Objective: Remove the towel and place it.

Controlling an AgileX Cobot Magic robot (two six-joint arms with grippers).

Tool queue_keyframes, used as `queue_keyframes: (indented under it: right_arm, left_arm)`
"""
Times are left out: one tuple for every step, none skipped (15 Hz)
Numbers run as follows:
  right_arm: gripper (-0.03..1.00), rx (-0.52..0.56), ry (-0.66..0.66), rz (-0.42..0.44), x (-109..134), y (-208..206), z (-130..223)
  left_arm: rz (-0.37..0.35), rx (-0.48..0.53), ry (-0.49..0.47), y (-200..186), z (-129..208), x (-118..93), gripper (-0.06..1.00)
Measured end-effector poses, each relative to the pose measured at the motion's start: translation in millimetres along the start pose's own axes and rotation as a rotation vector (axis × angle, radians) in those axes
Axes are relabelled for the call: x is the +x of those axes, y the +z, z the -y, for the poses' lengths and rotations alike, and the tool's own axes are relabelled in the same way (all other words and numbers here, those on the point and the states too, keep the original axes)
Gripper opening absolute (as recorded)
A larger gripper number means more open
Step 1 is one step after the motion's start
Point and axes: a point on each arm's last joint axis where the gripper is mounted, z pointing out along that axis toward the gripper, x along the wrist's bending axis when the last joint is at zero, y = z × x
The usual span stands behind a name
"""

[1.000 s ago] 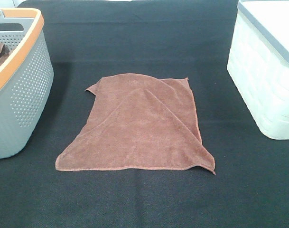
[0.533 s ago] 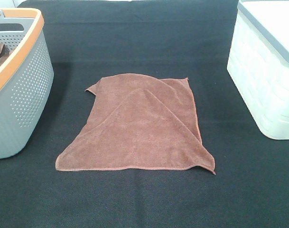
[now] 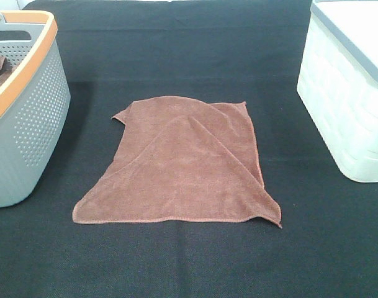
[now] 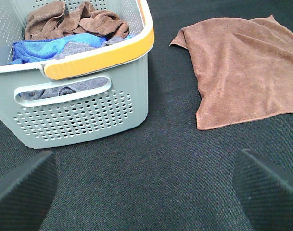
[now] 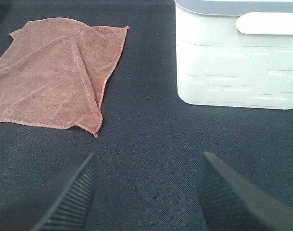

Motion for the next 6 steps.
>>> queue_keyframes:
  right_arm:
    - [0.59, 0.000, 0.000, 0.000, 0.0, 0.0, 0.0]
    - [0.59, 0.000, 0.000, 0.000, 0.0, 0.0, 0.0]
    - [0.59, 0.000, 0.000, 0.000, 0.0, 0.0, 0.0]
    - [0.59, 0.000, 0.000, 0.000, 0.0, 0.0, 0.0]
    - [0.59, 0.000, 0.000, 0.000, 0.0, 0.0, 0.0]
    - [0.59, 0.000, 0.000, 0.000, 0.0, 0.0, 0.0]
  left_arm:
    - [0.000, 0.000, 0.000, 0.0, 0.0, 0.0, 0.94]
    - [0.000, 0.000, 0.000, 0.0, 0.0, 0.0, 0.94]
    - [0.000, 0.000, 0.000, 0.0, 0.0, 0.0, 0.94]
    - [0.000, 0.000, 0.000, 0.0, 0.0, 0.0, 0.94]
    - [0.000, 0.000, 0.000, 0.0, 0.0, 0.0, 0.94]
    - [0.000, 0.000, 0.000, 0.0, 0.0, 0.0, 0.94]
